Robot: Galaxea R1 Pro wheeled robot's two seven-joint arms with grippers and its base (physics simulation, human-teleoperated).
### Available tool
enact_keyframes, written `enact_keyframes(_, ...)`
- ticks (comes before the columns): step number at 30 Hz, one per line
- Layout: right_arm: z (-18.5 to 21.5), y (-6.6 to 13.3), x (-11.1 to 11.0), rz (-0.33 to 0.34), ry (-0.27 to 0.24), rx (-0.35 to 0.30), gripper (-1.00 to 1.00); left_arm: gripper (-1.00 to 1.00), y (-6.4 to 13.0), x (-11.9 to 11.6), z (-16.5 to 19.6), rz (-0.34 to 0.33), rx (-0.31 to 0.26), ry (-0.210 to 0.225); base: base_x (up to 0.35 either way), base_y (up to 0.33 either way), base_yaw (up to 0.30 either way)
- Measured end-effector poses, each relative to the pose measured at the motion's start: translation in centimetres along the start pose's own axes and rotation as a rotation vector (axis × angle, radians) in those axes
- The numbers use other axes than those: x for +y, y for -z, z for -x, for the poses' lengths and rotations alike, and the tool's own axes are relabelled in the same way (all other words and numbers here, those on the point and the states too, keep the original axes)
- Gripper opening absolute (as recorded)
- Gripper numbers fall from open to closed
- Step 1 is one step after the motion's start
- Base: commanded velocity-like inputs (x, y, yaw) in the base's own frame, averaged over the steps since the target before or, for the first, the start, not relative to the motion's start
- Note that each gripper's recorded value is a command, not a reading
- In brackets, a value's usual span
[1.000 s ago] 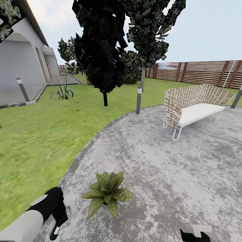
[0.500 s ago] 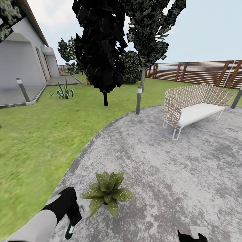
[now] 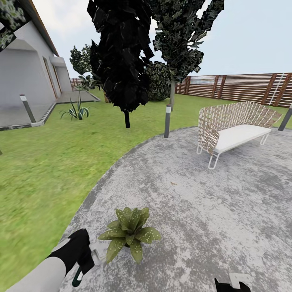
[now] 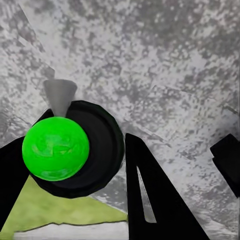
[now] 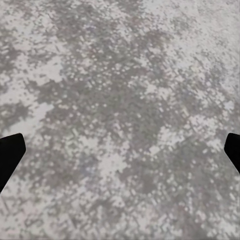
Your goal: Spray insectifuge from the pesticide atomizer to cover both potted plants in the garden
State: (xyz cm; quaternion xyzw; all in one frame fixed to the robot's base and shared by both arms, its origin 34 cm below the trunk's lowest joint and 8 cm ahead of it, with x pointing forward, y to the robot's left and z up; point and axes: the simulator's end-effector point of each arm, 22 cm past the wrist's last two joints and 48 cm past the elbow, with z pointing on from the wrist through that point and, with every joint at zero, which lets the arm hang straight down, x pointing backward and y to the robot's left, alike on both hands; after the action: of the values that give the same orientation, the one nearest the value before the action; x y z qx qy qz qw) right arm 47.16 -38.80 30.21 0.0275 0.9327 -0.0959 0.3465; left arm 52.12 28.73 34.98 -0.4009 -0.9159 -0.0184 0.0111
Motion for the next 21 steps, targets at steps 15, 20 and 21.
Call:
enact_keyframes(15,0.0,0.0,-0.1,-0.001,-0.001,0.000,1.00,-1.00,-1.5,-1.0,-1.0,0.032,0.014,0.009,0.000,0.000,0.000)
enact_keyframes(20,0.0,0.0,-0.1,-0.001,0.000,0.000,1.00,-1.00,-1.4,-0.5,-0.9,0.049,0.007,0.015,0.000,0.000,0.000)
enact_keyframes(21,0.0,0.0,0.0,0.000,-0.001,0.000,1.00,-1.00,-1.5,-0.7,-0.9,0.046,0.008,0.013,0.000,0.000,0.000)
